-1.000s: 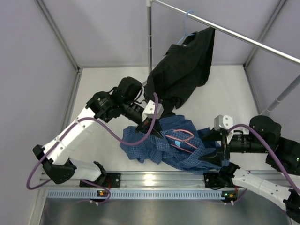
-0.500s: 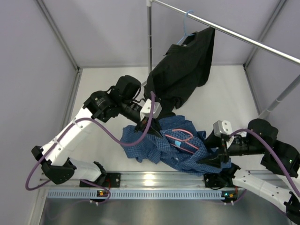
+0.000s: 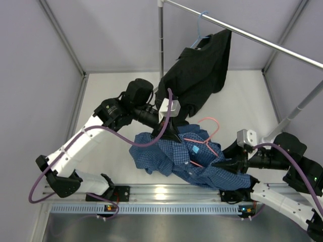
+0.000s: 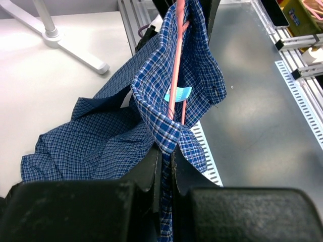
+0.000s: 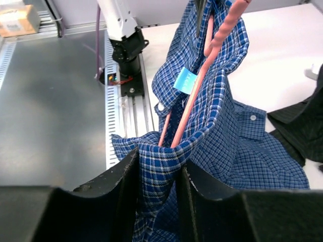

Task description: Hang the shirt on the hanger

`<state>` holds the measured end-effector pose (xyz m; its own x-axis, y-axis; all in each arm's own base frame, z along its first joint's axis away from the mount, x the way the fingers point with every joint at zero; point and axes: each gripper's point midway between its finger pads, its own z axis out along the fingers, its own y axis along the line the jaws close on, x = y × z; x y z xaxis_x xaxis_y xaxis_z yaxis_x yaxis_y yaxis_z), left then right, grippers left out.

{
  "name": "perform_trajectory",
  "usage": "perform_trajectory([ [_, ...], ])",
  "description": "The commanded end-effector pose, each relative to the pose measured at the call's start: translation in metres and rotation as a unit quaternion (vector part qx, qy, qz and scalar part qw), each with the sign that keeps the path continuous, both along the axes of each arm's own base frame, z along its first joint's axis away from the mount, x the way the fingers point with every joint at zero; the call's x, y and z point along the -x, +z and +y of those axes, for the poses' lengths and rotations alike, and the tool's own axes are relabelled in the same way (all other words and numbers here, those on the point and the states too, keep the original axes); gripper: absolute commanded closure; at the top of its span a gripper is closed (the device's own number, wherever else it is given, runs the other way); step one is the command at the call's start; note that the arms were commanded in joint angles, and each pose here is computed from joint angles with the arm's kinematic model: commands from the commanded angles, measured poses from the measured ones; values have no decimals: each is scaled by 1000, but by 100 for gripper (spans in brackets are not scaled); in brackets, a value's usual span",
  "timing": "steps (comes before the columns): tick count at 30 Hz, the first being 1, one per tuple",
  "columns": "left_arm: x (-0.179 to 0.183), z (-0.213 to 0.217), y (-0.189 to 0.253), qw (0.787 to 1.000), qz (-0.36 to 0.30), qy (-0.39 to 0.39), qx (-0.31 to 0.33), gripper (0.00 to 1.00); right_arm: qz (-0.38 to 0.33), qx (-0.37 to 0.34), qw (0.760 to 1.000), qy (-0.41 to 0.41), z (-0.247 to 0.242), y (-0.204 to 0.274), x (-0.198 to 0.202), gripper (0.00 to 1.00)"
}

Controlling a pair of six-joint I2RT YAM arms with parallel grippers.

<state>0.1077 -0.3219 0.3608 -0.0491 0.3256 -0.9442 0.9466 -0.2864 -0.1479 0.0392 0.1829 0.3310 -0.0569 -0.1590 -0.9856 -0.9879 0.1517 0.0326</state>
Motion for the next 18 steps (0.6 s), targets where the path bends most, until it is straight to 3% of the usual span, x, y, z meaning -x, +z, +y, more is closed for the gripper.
perform_trajectory([
  [1, -15, -8, 25, 998, -33, 34, 46, 100, -28, -32, 999, 0, 2, 16, -1, 68],
  [3, -17, -9, 26, 998, -30, 37, 48, 100, -30, -32, 999, -15, 0, 15, -6, 69],
  [7, -17, -9, 29, 997, -29, 37, 55, 100, -34, -33, 997, -55, -4, 16, -18, 100],
  [14, -23, -5, 41, 992, -62, 71, 88, 100, -44, -64, 984, -161, -25, 41, -43, 100],
  [17, -34, -4, 47, 986, -64, 116, 102, 61, -42, -78, 983, -162, -28, 54, -40, 100],
  [18, -41, -4, 48, 983, -67, 137, 102, 43, -35, -88, 982, -162, -30, 60, -37, 100],
])
